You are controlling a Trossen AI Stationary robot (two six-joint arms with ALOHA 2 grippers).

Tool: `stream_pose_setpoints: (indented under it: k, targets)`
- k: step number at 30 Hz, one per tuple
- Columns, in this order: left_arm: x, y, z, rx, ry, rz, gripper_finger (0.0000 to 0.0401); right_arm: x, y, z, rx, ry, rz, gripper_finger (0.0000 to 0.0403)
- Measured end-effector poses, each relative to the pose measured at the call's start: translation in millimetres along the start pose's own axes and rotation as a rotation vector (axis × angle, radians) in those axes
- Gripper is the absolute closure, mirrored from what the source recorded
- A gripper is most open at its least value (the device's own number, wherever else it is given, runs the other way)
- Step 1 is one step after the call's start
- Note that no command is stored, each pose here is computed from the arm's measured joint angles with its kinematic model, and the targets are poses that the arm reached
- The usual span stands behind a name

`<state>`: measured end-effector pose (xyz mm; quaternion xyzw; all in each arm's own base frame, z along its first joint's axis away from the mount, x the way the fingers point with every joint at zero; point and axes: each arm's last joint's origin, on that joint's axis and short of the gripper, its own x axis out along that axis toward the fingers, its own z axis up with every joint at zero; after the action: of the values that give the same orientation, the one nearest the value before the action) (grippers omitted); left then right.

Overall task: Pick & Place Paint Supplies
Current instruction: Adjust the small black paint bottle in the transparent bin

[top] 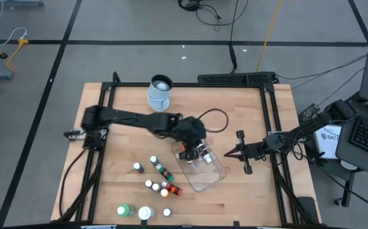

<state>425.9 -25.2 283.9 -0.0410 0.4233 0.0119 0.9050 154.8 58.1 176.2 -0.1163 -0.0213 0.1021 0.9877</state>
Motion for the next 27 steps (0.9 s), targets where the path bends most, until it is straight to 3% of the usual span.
stream_pose_setpoints:
  k: [3,8,13,18,22,27]
  targets:
    - [19,14,7,-0.044,0.051,-0.045,0.0377,-3,0,-3,-0.038,-0.007,-0.002,0.0395]
    - [40,25,20,-0.118,0.08,-0.025,0.035,-9,0,-5,-0.083,-0.015,-0.004,0.0396]
    - [44,3,21,-0.081,0.119,-0.028,0.0293,-14,-2,-1,-0.108,-0.036,-0.01,0.0397]
    - [45,-21,7,-0.02,0.184,0.039,0.0237,-19,-3,-1,-0.131,-0.018,-0.005,0.0399]
    - [54,-27,-6,0.022,0.212,0.13,0.0219,-21,-4,-1,-0.138,-0.007,-0.001,0.0402]
    - [61,-22,-12,0.006,0.222,0.146,0.0217,-22,-3,-3,-0.145,0.022,0.008,0.0402]
